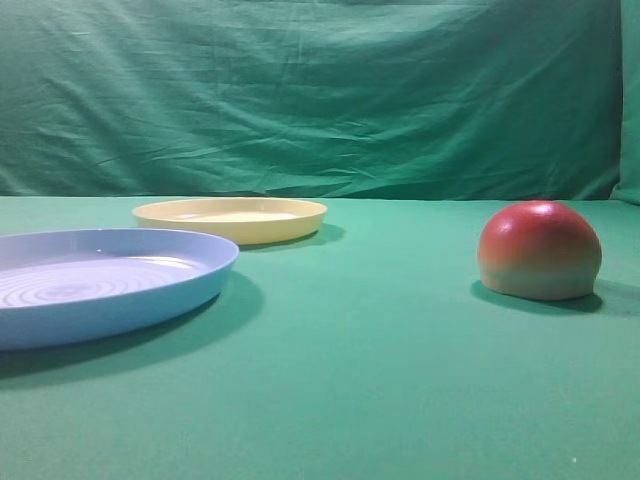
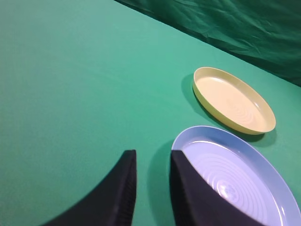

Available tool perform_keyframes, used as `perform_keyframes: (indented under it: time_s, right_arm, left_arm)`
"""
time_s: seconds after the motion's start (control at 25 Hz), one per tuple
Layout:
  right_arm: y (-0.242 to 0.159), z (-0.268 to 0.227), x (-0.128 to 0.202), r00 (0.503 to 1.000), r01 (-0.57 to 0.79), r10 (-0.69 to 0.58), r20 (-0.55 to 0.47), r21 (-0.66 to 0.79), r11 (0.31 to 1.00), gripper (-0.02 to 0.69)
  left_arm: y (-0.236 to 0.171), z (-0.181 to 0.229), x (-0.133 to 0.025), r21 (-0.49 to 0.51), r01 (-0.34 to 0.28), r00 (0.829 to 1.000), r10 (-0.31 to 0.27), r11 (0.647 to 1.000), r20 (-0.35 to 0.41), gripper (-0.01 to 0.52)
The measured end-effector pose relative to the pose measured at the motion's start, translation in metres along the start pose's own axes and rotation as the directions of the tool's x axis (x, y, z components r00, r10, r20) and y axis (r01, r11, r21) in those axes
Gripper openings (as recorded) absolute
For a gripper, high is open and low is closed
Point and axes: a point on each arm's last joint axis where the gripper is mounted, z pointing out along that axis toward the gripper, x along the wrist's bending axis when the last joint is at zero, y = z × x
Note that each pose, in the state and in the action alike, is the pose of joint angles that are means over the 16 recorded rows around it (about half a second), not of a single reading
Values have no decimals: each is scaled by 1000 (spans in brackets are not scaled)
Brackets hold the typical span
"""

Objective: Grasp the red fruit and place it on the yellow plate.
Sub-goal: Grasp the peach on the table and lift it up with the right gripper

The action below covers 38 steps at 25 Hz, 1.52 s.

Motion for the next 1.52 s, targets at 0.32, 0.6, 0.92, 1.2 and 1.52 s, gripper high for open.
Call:
perform_keyframes:
  time_s: [0.32, 0.6, 0.92, 1.2, 1.52]
  right_arm:
    - [43, 16, 17, 992, 115, -94, -83, 301, 947, 0]
    - [47, 58, 19, 985, 168, -94, -147, 654, 737, 0]
    - [31, 95, 16, 984, 174, -54, -172, 826, 537, 0]
    - [27, 121, 27, 967, 252, -88, -239, 846, 470, 0]
    - [23, 155, 56, 919, 395, -172, -356, 820, 415, 6]
  left_arm:
    - [0, 0, 0, 0, 0, 1000, 0, 1000, 0, 157]
    - [0, 0, 0, 0, 0, 1000, 0, 1000, 0, 157]
    - [0, 0, 0, 0, 0, 1000, 0, 1000, 0, 157]
    - [0, 0, 0, 0, 0, 1000, 0, 1000, 0, 157]
    - [0, 0, 0, 0, 0, 1000, 0, 1000, 0, 157]
